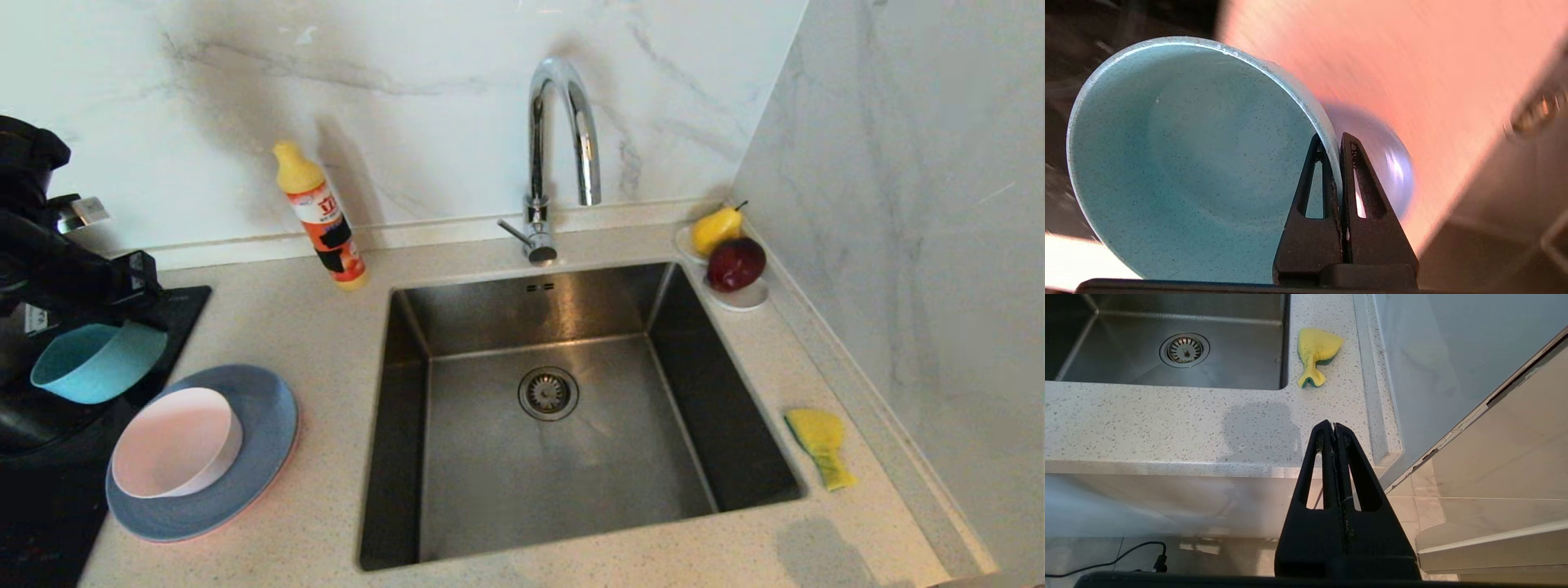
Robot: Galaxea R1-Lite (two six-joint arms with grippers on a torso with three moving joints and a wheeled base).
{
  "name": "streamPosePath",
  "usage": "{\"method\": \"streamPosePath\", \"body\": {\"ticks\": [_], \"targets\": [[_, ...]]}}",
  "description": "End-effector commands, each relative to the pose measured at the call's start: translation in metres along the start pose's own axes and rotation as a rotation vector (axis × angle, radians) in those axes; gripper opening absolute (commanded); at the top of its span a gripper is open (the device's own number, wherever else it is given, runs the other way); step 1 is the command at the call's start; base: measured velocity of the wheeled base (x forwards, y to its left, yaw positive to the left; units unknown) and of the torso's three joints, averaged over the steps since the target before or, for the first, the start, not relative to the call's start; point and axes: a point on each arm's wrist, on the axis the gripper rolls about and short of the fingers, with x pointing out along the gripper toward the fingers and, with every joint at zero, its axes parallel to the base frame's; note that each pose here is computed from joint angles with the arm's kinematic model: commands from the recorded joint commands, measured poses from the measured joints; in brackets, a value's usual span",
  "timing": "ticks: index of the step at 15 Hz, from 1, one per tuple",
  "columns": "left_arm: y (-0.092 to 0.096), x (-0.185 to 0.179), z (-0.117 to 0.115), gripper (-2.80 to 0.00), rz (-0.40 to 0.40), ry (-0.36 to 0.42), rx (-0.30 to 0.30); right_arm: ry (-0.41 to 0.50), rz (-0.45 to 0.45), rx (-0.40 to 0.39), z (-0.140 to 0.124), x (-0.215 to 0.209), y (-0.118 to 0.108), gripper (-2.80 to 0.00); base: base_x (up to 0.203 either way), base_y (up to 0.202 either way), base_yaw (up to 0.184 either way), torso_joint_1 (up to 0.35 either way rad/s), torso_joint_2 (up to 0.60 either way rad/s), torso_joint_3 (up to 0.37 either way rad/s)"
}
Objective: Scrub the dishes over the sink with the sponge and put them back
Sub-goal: Place the bowl on the bowl
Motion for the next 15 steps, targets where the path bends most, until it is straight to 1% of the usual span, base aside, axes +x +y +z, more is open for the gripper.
{"method": "streamPosePath", "body": {"ticks": [1,4,8,9,11,13,15], "targets": [[-0.015,-0.019,-0.017,-2.80,-0.026,0.005,0.037,0.002,0.001,-0.001,0.000,0.000,0.000,-2.80,0.000,0.000,0.000,0.000,0.00,0.000],[-0.024,-0.017,-0.042,-2.80,-0.038,0.063,0.064,0.001,0.002,-0.001,0.000,0.000,0.000,-2.80,0.000,0.000,0.000,0.000,0.00,0.000],[-0.024,0.003,-0.060,-2.80,-0.013,0.019,0.086,0.001,0.002,-0.001,0.000,0.000,0.000,-2.80,0.000,0.000,0.000,0.000,0.00,0.000],[-0.026,0.006,-0.063,-2.80,-0.012,0.019,0.094,0.002,0.001,-0.001,0.000,0.000,0.000,-2.80,0.000,0.000,0.000,0.000,0.00,0.000],[-0.026,0.013,-0.066,-2.80,-0.013,0.017,0.097,0.002,0.001,-0.001,0.000,0.000,0.000,-2.80,0.000,0.000,0.000,0.000,0.00,0.000],[-0.027,0.024,-0.065,-2.80,-0.016,-0.009,0.103,0.002,0.001,-0.001,0.000,0.000,0.000,-2.80,0.000,0.000,0.000,0.000,0.00,0.000],[-0.028,0.038,-0.063,-2.80,0.005,-0.015,0.105,0.002,0.001,-0.001,0.000,0.000,0.000,-2.80,0.000,0.000,0.000,0.000,0.00,0.000]]}}
